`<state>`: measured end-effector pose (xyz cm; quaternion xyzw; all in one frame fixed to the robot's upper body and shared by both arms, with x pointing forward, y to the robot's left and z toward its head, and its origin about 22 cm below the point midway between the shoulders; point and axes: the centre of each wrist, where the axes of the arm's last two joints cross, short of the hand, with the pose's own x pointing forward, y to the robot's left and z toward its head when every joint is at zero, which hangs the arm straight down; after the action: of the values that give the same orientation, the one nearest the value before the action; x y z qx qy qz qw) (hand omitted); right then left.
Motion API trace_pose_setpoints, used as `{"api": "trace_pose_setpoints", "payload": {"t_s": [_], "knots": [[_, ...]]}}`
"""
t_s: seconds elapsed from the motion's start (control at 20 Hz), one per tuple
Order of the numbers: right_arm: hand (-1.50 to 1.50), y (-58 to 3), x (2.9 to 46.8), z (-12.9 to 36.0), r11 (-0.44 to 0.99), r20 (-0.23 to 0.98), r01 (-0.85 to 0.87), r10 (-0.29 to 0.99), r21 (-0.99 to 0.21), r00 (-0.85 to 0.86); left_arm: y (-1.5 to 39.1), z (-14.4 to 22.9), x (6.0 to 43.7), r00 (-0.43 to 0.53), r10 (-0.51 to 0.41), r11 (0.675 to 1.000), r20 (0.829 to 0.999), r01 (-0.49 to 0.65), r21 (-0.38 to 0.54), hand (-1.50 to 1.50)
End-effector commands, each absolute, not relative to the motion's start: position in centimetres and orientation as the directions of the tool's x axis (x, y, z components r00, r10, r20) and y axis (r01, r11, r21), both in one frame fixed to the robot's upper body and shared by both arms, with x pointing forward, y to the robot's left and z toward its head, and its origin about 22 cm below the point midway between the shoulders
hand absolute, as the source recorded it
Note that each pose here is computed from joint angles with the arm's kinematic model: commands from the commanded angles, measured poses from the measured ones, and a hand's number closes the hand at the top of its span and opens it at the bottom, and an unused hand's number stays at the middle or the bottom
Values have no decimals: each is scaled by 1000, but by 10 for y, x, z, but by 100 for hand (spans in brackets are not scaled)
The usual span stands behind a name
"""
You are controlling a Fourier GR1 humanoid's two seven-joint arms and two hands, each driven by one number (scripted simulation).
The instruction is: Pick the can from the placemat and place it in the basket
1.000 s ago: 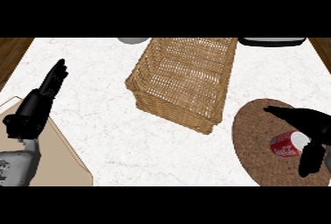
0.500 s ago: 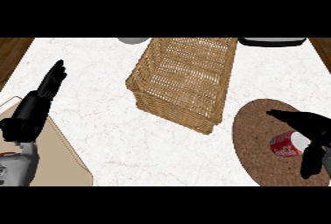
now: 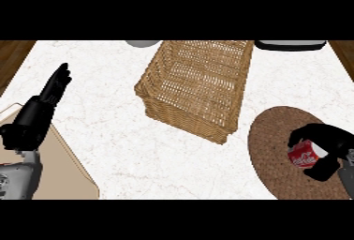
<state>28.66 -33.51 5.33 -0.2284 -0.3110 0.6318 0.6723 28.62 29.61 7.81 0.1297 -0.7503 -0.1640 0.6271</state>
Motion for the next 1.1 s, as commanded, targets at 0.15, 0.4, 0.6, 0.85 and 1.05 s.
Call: {"api": "trace_pose_setpoints", "payload": {"t_s": [0.15, 0.4, 0.6, 0.85, 1.05], "knots": [[150, -346, 279, 35, 35, 118, -693, 990, -720, -72, 287, 72, 272, -184, -401, 913, 898, 4, 409, 0], [150, -326, 294, 33, 11, 109, -634, 987, -774, -116, 297, 70, 287, -184, -400, 913, 898, 6, 409, 0], [150, -327, 316, 33, 62, 52, -510, 998, -858, 33, 293, 72, 283, -193, -388, 916, 901, 29, 401, 0], [150, -388, 327, 56, 133, 33, -292, 946, -947, 323, 285, 78, 292, -193, -394, 912, 899, 38, 408, 0], [150, -390, 339, 70, 158, 125, -63, 922, -985, 366, 283, 73, 287, -197, -391, 915, 899, 23, 403, 0]]}}
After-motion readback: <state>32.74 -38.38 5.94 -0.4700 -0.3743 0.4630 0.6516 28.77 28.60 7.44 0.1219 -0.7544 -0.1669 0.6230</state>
